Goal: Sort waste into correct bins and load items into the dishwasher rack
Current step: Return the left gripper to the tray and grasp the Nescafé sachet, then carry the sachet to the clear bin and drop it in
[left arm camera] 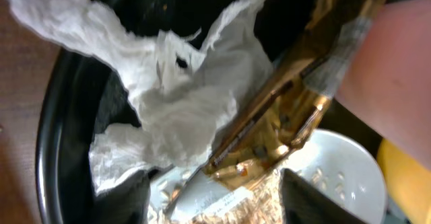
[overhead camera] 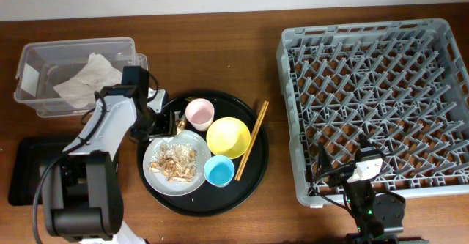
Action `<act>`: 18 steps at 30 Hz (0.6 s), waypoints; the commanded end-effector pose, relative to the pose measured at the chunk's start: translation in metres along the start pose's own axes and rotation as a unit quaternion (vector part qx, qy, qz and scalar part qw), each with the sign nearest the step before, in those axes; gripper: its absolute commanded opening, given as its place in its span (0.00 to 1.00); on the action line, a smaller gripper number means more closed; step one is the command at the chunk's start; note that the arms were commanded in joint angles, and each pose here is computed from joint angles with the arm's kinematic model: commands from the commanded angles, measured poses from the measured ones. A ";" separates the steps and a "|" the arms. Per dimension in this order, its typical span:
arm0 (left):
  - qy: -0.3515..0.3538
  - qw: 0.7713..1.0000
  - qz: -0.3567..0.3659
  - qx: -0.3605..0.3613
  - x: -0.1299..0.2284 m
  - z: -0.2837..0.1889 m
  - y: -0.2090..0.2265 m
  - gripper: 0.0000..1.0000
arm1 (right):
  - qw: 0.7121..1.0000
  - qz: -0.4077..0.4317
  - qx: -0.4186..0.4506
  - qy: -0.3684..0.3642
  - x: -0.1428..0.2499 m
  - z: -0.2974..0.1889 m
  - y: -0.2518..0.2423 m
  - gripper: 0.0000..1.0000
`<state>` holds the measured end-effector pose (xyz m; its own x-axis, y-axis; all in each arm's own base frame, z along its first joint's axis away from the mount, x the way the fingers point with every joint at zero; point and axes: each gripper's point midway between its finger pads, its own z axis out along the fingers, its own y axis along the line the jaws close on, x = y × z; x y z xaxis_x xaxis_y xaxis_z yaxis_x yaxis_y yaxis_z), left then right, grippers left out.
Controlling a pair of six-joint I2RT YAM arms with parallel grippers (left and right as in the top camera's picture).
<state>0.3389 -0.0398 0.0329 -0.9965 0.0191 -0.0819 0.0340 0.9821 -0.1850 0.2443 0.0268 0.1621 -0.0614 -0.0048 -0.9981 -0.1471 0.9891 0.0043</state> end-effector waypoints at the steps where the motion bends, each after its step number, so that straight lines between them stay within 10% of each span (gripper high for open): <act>1: 0.000 1.000 0.018 0.000 0.005 0.012 0.002 0.69 | 1.000 0.003 0.006 0.001 0.003 0.000 -0.003 0.99; 18: -0.009 0.999 0.017 0.027 -0.002 0.008 -0.008 0.05 | 1.000 0.002 0.006 0.001 0.003 0.000 -0.003 0.99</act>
<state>0.3409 -0.0444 0.0255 -0.9926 0.0488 -0.1115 0.0714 0.9755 -0.2081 0.2443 0.0268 0.1621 -0.0613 -0.0052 -0.9981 -0.1471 0.9891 0.0039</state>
